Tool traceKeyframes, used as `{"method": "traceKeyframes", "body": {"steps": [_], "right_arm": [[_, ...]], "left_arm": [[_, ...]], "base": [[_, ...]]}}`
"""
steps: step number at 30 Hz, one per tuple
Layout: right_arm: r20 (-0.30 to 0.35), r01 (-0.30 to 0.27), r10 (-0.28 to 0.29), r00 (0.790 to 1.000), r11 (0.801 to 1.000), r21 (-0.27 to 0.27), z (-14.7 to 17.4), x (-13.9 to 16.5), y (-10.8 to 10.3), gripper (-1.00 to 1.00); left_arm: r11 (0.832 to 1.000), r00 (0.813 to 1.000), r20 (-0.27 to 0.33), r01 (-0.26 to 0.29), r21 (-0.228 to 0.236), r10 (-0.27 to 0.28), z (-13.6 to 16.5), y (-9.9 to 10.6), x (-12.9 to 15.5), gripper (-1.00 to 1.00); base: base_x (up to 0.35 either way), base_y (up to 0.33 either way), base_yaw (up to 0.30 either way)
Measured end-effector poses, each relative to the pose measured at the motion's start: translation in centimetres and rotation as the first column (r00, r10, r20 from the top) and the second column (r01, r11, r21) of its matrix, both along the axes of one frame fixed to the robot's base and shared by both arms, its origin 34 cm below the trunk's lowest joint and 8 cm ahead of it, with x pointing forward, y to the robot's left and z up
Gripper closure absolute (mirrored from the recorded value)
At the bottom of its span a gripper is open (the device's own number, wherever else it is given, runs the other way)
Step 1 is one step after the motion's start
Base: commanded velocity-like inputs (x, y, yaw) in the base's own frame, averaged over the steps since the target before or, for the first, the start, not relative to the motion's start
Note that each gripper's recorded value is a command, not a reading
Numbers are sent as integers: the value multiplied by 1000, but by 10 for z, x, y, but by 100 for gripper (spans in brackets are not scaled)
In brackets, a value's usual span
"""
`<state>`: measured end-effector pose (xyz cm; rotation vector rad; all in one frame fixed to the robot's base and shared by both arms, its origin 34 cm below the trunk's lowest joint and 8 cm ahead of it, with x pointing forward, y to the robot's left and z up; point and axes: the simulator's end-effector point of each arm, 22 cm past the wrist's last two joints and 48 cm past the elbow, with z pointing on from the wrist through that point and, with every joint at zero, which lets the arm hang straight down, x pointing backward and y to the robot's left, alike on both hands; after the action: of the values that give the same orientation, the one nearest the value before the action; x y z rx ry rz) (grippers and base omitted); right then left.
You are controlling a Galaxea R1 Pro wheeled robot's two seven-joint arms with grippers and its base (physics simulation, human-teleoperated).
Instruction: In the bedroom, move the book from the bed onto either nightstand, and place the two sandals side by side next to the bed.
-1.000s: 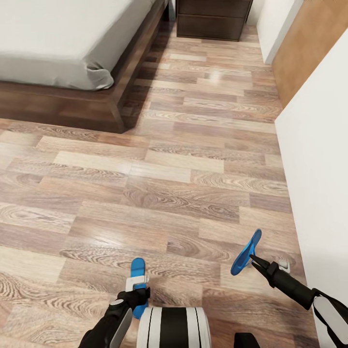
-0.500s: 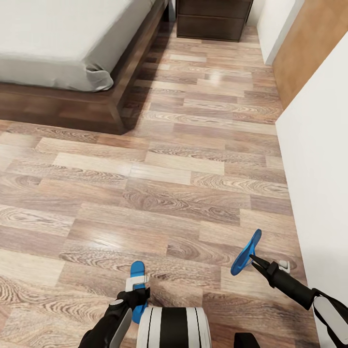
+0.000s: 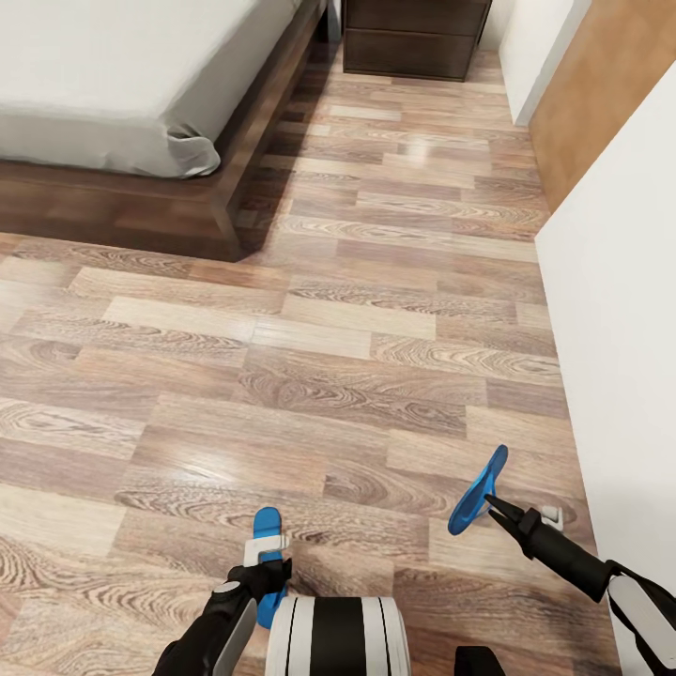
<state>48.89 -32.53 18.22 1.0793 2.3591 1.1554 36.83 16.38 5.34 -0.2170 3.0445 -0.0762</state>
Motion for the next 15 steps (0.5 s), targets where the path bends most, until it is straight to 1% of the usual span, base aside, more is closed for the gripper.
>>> {"method": "traceKeyframes", "body": {"steps": [2,6,12,15], "right_arm": [[-1,-1,1,1000,1000,2,-1,-1,2,100],[-3,8,-8,1000,1000,24,-3,-2,16,100],[-21,11,-10,1000,1000,29,-11,-8,18,100],[-20,12,-12,1000,999,31,-11,-8,18,100]], "left_arm": [[1000,1000,0,-1,-1,1,0,0,0,-100],[1000,1000,-1,-1,-2,1,0,0,0,-100],[1000,1000,-23,-1,-2,1,-6,-1,-10,-100],[1000,1000,-23,-1,-3,1,-6,-1,-10,-100]], "base": [[0,0,0],[0,0,0],[0,0,0],[0,0,0]]}}
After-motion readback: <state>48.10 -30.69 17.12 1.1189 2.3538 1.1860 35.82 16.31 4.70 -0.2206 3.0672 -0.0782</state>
